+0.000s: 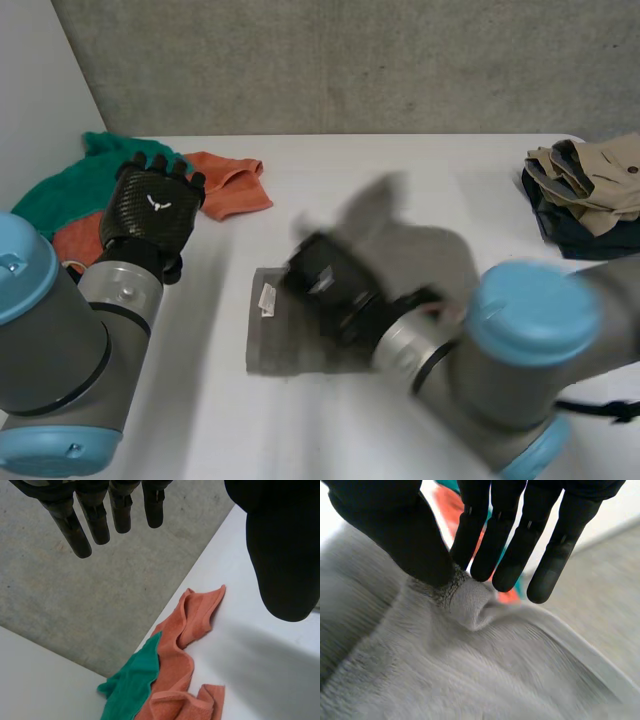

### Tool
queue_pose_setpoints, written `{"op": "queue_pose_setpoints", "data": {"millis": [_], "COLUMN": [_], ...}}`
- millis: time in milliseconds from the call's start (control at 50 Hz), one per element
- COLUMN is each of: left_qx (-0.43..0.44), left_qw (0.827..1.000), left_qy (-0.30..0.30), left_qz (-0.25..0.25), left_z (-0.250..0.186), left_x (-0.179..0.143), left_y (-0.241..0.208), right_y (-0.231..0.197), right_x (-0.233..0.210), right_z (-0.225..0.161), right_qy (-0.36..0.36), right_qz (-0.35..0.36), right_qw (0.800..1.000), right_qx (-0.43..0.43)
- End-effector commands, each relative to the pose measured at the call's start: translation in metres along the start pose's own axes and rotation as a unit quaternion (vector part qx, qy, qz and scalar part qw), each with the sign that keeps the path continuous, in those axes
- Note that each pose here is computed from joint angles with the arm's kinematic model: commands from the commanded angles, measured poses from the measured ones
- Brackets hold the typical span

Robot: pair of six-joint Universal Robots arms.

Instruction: Fold the laundry.

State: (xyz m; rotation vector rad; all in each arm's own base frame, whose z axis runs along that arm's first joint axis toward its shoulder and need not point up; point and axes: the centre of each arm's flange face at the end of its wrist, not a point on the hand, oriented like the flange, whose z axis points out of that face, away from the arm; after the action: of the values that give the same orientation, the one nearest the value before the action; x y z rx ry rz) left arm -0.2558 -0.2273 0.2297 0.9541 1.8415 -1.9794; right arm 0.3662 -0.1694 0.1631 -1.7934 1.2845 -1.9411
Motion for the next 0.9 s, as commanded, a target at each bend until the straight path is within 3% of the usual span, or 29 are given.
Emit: {"op": "queue_pose_setpoints", "data": {"millis": [20, 140, 180, 280, 420, 500, 580, 700, 800, 840, 900], "left_qx": [0.008, 0.010, 0.010, 0.011, 0.015, 0.014, 0.018, 0.020, 0.017, 0.013, 0.013], "left_qw": [1.000, 1.000, 1.000, 1.000, 0.999, 0.999, 0.999, 0.999, 0.999, 0.999, 0.999], "left_qy": [0.016, 0.024, 0.025, 0.026, 0.033, 0.033, 0.029, 0.025, 0.028, 0.030, 0.030], "left_qz": [-0.006, -0.004, -0.003, -0.004, -0.003, -0.004, -0.005, -0.005, -0.006, -0.005, -0.007], "left_z": [-0.006, -0.008, -0.008, -0.008, -0.011, -0.012, -0.012, -0.014, -0.018, -0.019, -0.019], "left_x": [0.009, 0.014, 0.015, 0.015, 0.019, 0.019, 0.017, 0.013, 0.012, 0.013, 0.014], "left_y": [-0.004, -0.004, -0.004, -0.005, -0.007, -0.007, -0.009, -0.012, -0.011, -0.009, -0.009], "right_y": [0.008, 0.025, 0.043, 0.080, 0.122, 0.128, 0.102, 0.019, -0.013, -0.011, -0.003], "right_x": [-0.032, 0.009, 0.041, 0.057, 0.064, 0.080, 0.086, 0.041, -0.015, -0.041, -0.046], "right_z": [0.004, -0.007, -0.026, -0.060, -0.080, -0.077, -0.051, -0.008, -0.001, 0.001, 0.001], "right_qy": [-0.036, 0.038, 0.070, 0.055, 0.059, 0.095, 0.142, 0.113, 0.017, -0.029, -0.037], "right_qz": [-0.020, 0.039, 0.095, 0.181, 0.171, 0.107, 0.043, -0.015, -0.021, -0.020, -0.021], "right_qw": [0.999, 0.994, 0.982, 0.949, 0.923, 0.920, 0.938, 0.986, 0.999, 0.999, 0.998], "right_qx": [-0.018, -0.093, -0.149, -0.252, -0.340, -0.364, -0.312, -0.120, -0.027, -0.019, -0.041]}}
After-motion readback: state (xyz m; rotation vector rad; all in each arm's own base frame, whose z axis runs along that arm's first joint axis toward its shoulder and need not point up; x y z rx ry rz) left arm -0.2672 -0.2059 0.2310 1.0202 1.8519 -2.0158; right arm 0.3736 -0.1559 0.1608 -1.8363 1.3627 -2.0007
